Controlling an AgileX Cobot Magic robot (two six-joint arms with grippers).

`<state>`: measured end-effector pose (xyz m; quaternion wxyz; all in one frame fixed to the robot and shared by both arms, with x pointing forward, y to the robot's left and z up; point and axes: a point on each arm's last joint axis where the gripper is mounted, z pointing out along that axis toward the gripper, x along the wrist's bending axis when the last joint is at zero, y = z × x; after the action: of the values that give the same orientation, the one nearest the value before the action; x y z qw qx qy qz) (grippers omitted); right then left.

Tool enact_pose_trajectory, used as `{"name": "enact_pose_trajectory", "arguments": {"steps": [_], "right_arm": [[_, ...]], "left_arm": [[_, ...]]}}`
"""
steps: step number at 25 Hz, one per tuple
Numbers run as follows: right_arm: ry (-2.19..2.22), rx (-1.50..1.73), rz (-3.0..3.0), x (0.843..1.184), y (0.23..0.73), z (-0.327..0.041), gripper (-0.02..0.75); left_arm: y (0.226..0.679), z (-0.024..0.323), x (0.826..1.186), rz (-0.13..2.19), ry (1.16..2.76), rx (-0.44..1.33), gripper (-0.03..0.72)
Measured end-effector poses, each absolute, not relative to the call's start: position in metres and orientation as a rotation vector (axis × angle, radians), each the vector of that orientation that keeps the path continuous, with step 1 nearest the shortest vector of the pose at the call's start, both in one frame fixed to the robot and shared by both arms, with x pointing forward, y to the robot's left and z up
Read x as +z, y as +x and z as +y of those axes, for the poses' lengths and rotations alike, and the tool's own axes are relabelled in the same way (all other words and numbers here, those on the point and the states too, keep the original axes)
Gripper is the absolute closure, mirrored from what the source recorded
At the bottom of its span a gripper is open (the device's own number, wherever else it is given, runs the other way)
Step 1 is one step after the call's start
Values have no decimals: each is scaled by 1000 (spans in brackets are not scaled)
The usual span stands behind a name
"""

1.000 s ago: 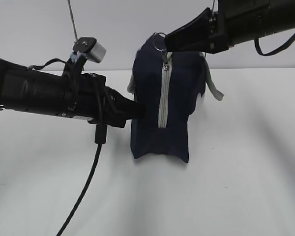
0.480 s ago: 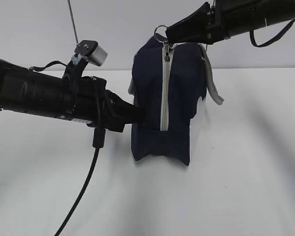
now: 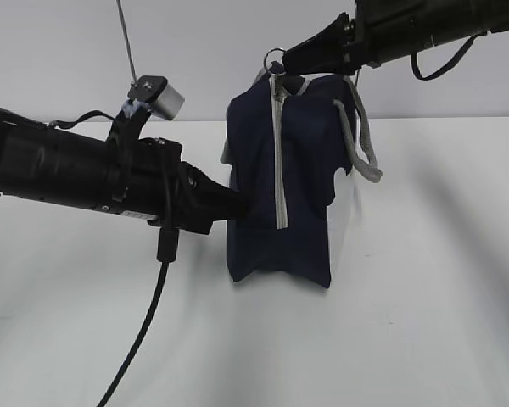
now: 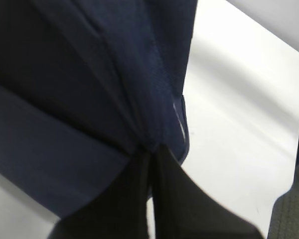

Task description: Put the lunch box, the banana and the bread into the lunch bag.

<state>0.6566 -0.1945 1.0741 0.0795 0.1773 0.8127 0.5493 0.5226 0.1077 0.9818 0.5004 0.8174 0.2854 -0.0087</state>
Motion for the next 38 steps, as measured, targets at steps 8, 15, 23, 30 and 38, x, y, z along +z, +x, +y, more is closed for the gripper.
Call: {"name": "enact_pose_trajectory", "arguments": {"steps": [8, 15, 23, 30, 38], "right_arm": [[488, 1593, 2463, 1093, 661, -200, 738], [550, 1550, 2410, 1096, 668, -213, 738], [591, 1529, 2393, 1067, 701, -214, 738], [531, 1537, 2361, 1053, 737, -213, 738], [566, 1564, 2347, 1025, 760, -223, 738]], "left_arm": [[507, 114, 962, 759, 1988, -114, 691], [500, 113, 960, 733, 1982, -176, 691], [496, 112, 961, 715, 1976, -221, 691], [493, 113, 958, 733, 2016, -261, 691], [491, 113, 957, 735, 2023, -292, 691]]}}
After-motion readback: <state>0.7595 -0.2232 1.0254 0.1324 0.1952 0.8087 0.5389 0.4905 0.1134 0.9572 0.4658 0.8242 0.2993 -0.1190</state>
